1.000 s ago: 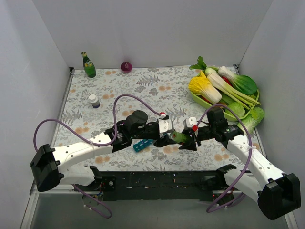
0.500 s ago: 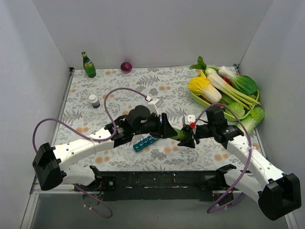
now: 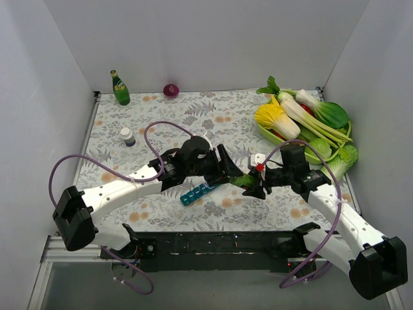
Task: Sort the pills into containers
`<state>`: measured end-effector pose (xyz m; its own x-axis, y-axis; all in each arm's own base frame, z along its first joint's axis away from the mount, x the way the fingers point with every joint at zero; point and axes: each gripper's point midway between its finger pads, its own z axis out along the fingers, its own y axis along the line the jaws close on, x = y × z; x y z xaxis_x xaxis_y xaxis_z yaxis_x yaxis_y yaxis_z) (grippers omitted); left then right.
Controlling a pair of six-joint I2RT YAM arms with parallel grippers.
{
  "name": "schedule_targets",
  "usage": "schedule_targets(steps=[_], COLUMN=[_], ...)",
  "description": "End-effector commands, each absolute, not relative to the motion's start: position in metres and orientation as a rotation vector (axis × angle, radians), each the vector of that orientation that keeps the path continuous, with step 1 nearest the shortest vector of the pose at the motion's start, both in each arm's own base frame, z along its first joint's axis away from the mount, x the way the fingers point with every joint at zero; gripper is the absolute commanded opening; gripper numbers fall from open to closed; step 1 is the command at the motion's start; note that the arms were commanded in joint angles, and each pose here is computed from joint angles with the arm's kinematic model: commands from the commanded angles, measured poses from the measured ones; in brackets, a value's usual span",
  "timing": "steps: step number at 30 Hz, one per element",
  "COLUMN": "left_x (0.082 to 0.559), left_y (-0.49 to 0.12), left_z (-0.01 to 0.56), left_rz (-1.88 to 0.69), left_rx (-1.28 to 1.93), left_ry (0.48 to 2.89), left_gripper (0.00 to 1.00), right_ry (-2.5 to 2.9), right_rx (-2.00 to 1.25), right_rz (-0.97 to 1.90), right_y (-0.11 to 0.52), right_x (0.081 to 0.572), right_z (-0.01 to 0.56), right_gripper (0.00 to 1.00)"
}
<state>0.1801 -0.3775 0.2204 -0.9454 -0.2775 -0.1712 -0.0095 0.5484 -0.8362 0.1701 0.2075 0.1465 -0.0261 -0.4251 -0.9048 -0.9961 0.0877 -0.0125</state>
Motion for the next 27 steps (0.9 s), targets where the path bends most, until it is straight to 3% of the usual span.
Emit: schedule_targets(steps=[1, 5, 8, 13, 18, 19, 22, 27], left_x=[0.156, 0.151, 0.150, 0.133, 0.116, 0.112, 0.127, 0.144], left_y=[-0.377, -0.367, -0.356, -0.333, -0.314, -0.316, -0.319, -0.343], left_z=[0.260, 0.288, 0.287, 0.273, 0.256, 0.269, 0.266, 0.270], left_rz=[-1.584, -1.722, -1.715, -1.509, -1.227, -1.145, -0.991, -0.932], left_rx=[-0.115, 0.002, 0.059, 0.572, 1.077, 1.178, 1.234, 1.301], left_ry=[2.424, 2.288, 2.277, 2.128, 1.703, 1.496, 1.319, 1.226], left_gripper=[0.73, 0.98, 0.98, 0.98, 0.98, 0.98, 0.98, 0.98], right_ry=[1.516, 1.511, 1.495, 1.459, 1.389, 1.385, 1.379, 1.373], right_rx=[-1.420, -1.421, -1.425, -1.437, -1.483, -1.489, -1.498, -1.505], right_rz=[0.879, 0.892, 0.912, 0.957, 1.031, 1.038, 1.047, 1.055], right_y=[0.211, 0.211, 0.212, 0.213, 0.216, 0.216, 0.216, 0.216], right_x=[0.180, 0.178, 0.175, 0.168, 0.153, 0.152, 0.149, 0.147], right_z=[0.160, 0.161, 0.162, 0.167, 0.169, 0.169, 0.169, 0.168], right_gripper=[0.01, 0.01, 0.01, 0.01, 0.01, 0.01, 0.01, 0.01])
